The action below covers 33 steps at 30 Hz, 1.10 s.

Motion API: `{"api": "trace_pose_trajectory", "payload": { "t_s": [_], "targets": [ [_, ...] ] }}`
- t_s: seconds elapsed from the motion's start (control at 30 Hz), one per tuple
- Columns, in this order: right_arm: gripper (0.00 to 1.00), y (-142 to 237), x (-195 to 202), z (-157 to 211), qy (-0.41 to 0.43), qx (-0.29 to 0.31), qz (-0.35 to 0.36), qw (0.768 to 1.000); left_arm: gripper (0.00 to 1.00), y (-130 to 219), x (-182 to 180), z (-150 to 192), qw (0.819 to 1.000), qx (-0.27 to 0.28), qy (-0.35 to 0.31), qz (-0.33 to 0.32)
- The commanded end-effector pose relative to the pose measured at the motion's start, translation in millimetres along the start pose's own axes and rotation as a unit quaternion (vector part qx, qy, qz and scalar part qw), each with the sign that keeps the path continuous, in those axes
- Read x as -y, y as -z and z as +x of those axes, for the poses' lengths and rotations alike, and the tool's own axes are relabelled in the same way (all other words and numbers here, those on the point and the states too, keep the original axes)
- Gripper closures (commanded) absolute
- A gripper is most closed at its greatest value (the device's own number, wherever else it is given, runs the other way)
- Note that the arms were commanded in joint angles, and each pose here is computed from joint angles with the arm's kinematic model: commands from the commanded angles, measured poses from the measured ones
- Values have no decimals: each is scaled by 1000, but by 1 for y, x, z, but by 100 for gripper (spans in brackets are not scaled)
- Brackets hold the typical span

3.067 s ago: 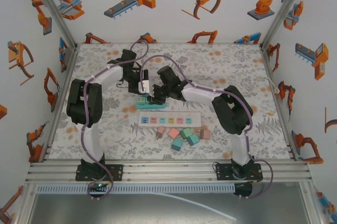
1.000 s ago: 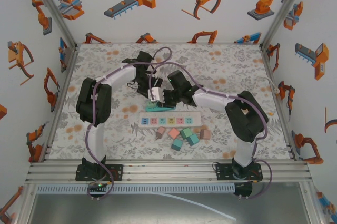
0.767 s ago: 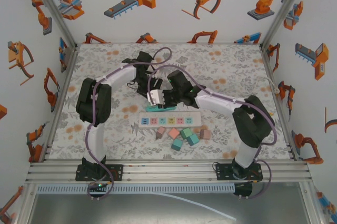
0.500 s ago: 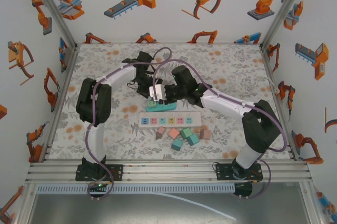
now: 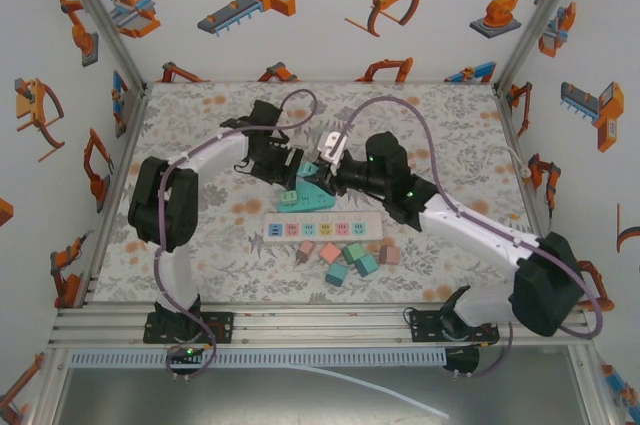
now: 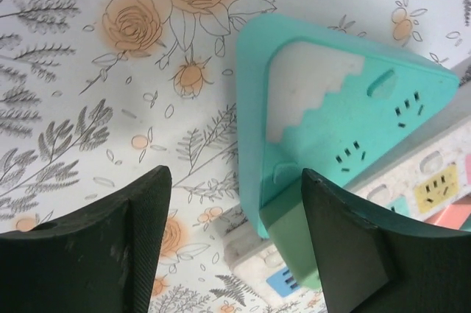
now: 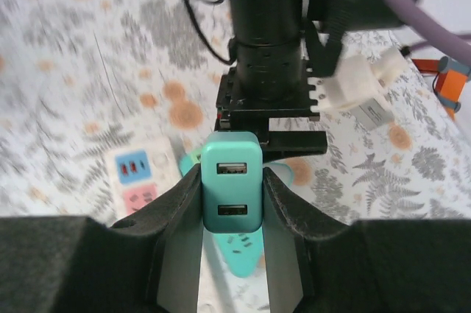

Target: Pull the plug off the socket

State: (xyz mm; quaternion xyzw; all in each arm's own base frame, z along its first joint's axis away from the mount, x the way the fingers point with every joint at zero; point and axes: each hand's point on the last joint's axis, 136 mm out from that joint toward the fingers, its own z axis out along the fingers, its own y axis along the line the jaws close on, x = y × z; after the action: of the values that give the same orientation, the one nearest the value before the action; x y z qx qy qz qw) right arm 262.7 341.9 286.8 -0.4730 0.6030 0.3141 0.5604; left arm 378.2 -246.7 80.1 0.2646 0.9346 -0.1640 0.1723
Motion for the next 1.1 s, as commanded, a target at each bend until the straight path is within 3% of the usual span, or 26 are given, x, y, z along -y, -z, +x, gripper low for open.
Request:
{"api": "trace_pose_trajectory", "payload": {
  "t_s": [0.0, 0.07, 0.2, 0.33, 0.47, 0.83, 0.93, 1.07],
  "targets": [
    [97, 17, 17, -19, -200, 48, 61, 977, 30, 44, 16, -35, 995, 96, -13, 22],
    [96, 24, 19, -12, -292, 37, 80, 953, 29, 60, 26, -40, 992, 117, -22, 42],
    [95, 37, 12, 10, -390, -10, 101, 915, 29, 97, 55, -52, 973, 188, -56, 118],
    [95, 49, -2, 41, -444, -60, 113, 887, 28, 147, 90, -49, 924, 274, -148, 222],
    [95, 55, -17, 72, -476, -106, 120, 865, 26, 184, 106, -28, 874, 322, -251, 265],
    [93, 51, -89, 134, -477, -219, 71, 848, 12, 201, 124, 43, 793, 317, -437, 282],
    [91, 44, -102, 141, -457, -231, 62, 857, 10, 195, 123, 56, 778, 317, -468, 272],
    [89, 32, -117, 154, -427, -252, 48, 867, 9, 191, 121, 64, 775, 301, -481, 280]
  ]
}}
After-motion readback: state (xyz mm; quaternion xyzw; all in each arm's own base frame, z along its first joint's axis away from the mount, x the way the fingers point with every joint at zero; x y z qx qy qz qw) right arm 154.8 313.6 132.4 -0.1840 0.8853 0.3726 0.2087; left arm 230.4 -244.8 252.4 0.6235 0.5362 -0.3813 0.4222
